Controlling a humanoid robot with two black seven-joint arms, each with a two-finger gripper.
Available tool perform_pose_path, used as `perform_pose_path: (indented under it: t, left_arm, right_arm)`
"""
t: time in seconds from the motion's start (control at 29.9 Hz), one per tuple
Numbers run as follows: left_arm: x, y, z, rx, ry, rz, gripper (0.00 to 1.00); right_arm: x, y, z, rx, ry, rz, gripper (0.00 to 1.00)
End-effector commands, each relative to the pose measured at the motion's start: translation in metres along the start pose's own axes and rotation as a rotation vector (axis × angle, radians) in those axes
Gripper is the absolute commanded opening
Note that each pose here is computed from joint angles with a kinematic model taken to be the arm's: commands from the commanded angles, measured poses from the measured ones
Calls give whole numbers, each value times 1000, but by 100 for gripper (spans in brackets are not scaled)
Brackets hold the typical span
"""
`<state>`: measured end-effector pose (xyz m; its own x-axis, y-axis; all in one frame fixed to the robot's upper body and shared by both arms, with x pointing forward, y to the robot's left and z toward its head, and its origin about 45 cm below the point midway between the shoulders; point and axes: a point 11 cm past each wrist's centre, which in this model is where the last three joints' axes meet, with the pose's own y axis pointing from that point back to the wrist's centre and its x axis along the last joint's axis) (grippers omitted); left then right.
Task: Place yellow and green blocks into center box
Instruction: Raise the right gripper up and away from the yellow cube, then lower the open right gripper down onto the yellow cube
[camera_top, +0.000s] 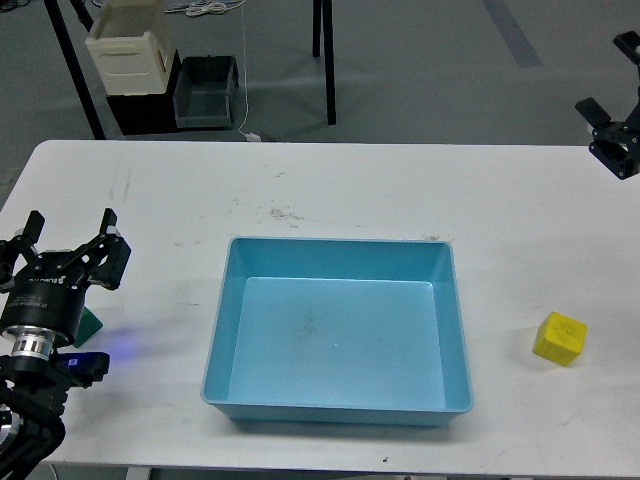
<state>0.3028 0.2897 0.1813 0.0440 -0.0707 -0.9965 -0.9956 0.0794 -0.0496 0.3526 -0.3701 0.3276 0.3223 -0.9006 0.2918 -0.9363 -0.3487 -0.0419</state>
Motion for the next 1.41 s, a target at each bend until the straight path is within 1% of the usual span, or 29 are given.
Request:
perform_pose_path:
  t: [0.0, 0.03, 0.1, 0.2, 0.27, 0.4, 0.54, 0.64, 0.74, 0.84, 0.97, 1.37]
  left_arm:
    - [1, -1, 1, -5, -2, 1, 100]
    - [0, -2, 0, -4, 0, -3, 100]
    - [-1, -3, -1, -4, 5, -7, 100]
    - [-1, -3, -1, -4, 6, -8, 100]
    - [0, -3, -1, -5, 8, -6, 100]
    - [1, -3, -3, -5, 15, -5, 100]
    - [0, -3, -3, -6, 16, -8, 100]
    - [0, -4, -5, -5, 22, -8, 100]
    - [0, -4, -6, -11, 30, -12, 100]
    - [-1, -4, -5, -14, 32, -14, 100]
    - [-1, -5, -5, -16, 31, -16, 100]
    - [1, -7, -2, -24, 26, -13, 100]
  right_arm:
    - [1, -18, -24, -61, 390, -130, 99]
    - [1, -20, -30, -57, 484, -163, 99]
    - [-3, -24, -48, 8, 683, -253, 100]
    - [-24, -27, -69, 149, 944, -456, 100]
    - [-36, -26, -69, 178, 1076, -582, 100]
    - [-36, -24, -63, 88, 1339, -729, 100]
    - [-43, -11, -69, 10, 1425, -875, 100]
    - [-37, 11, -70, -63, 1509, -933, 100]
    - [-30, 20, -59, -122, 1584, -969, 100]
    - [-31, 33, -35, -178, 1550, -1037, 100]
    - [-20, 61, -7, -290, 1496, -1103, 100]
    - [-30, 96, 40, -382, 1395, -1248, 100]
